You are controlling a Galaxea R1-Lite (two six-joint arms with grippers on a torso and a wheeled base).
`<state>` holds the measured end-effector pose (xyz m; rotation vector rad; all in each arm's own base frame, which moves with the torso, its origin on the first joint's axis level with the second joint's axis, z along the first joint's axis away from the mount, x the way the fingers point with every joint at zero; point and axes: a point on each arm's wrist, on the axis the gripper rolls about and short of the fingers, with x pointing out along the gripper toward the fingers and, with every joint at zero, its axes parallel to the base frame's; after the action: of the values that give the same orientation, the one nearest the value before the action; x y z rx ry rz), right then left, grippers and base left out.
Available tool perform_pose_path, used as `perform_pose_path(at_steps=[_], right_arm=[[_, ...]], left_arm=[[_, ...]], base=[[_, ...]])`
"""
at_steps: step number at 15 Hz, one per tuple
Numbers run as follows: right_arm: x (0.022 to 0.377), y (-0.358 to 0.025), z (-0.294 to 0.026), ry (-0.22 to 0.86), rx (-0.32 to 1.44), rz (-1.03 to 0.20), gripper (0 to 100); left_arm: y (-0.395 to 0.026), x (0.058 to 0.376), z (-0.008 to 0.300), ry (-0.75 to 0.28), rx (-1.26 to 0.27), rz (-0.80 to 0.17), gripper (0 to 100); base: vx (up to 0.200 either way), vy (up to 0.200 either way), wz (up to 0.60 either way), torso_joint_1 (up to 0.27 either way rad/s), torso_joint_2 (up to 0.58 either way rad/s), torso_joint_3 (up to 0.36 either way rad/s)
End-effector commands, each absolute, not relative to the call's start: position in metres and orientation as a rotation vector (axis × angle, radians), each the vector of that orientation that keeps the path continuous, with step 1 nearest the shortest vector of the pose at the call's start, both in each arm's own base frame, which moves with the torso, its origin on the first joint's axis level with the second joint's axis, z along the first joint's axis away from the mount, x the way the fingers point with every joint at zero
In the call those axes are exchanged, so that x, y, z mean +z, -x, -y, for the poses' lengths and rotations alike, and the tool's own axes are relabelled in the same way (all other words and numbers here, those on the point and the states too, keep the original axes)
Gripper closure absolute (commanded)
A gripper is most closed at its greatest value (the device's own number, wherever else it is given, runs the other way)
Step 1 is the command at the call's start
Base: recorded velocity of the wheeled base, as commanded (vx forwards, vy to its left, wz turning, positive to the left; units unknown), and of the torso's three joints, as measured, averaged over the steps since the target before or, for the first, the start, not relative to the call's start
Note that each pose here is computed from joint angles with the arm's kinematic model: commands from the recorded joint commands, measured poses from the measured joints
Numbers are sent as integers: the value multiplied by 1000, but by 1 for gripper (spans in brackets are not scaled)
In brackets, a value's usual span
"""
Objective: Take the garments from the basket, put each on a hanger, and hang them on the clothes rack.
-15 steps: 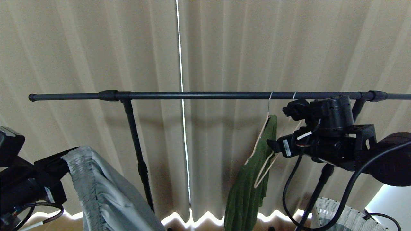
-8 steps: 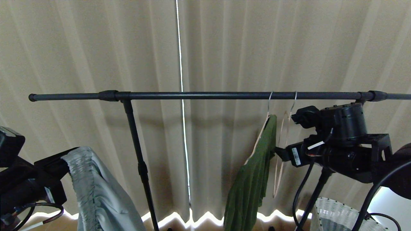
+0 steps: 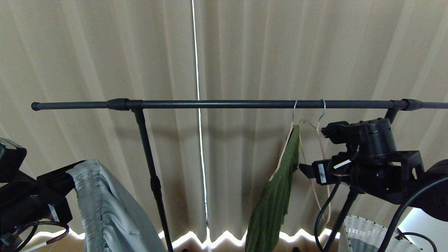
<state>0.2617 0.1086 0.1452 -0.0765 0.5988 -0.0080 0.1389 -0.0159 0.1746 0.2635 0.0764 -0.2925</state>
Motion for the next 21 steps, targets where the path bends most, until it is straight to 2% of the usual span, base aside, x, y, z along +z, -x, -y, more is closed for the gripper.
perform_pose_path(at_steps=[1,7,8,16,21], right_arm=[[143,-264,-106,75,-19,-604,0],[142,-263,-104,78,-30,-612,0],[140,-261,-102,81,-33,-619,100],[147,-255,-93,68,-53,-597,100],[167,-243,-75,82,-78,-523,100]], left_arm=[[-139,175,16,-264,-293,-76,100],[-139,175,16,-265,-293,-75,100],[-139,175,16,-265,-293,-75,100],[-138,175,16,-265,-292,-72,100],[-137,174,16,-265,-293,-75,100]], base=[[0,0,0,0,0,0],[0,0,0,0,0,0],[0,0,0,0,0,0],[0,0,0,0,0,0],[0,0,0,0,0,0]])
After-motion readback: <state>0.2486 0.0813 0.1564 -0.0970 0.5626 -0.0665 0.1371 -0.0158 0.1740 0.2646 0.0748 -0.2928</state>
